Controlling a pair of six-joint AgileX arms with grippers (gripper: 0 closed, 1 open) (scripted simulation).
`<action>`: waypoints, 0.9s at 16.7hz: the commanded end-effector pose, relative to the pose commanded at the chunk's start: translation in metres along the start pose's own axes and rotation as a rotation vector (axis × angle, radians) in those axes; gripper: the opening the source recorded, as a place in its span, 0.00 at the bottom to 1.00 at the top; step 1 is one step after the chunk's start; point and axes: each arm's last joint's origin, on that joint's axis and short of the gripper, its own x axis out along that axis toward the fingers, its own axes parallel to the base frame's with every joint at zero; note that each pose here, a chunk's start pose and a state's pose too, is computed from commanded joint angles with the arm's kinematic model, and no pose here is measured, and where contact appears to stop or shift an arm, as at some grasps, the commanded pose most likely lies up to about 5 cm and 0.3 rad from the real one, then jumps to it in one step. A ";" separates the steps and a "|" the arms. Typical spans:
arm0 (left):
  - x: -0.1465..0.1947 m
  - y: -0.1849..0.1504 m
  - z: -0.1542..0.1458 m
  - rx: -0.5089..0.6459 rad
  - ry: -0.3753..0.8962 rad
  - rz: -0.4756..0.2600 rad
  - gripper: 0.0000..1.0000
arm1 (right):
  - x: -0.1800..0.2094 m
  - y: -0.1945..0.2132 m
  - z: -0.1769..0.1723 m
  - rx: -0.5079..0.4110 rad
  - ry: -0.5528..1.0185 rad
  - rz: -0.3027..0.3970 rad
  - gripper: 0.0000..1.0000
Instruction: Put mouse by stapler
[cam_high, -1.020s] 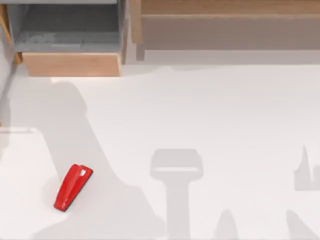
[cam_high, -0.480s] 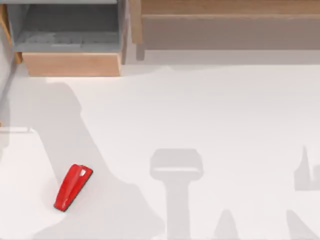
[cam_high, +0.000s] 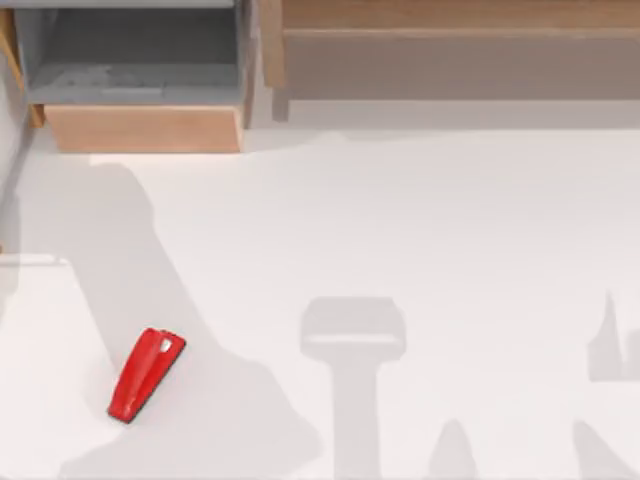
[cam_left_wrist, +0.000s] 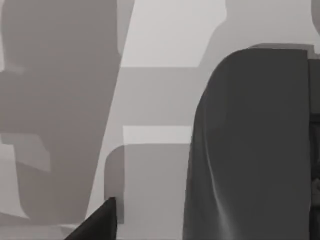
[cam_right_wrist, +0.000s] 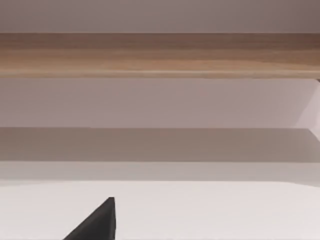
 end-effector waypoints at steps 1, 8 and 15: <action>0.000 0.000 0.000 0.000 0.000 0.000 0.85 | 0.000 0.000 0.000 0.000 0.000 0.000 1.00; 0.000 0.000 0.000 0.000 0.000 0.000 0.32 | 0.000 0.000 0.000 0.000 0.000 0.000 1.00; 0.000 0.000 0.000 0.000 0.000 0.000 0.00 | 0.000 0.000 0.000 0.000 0.000 0.000 1.00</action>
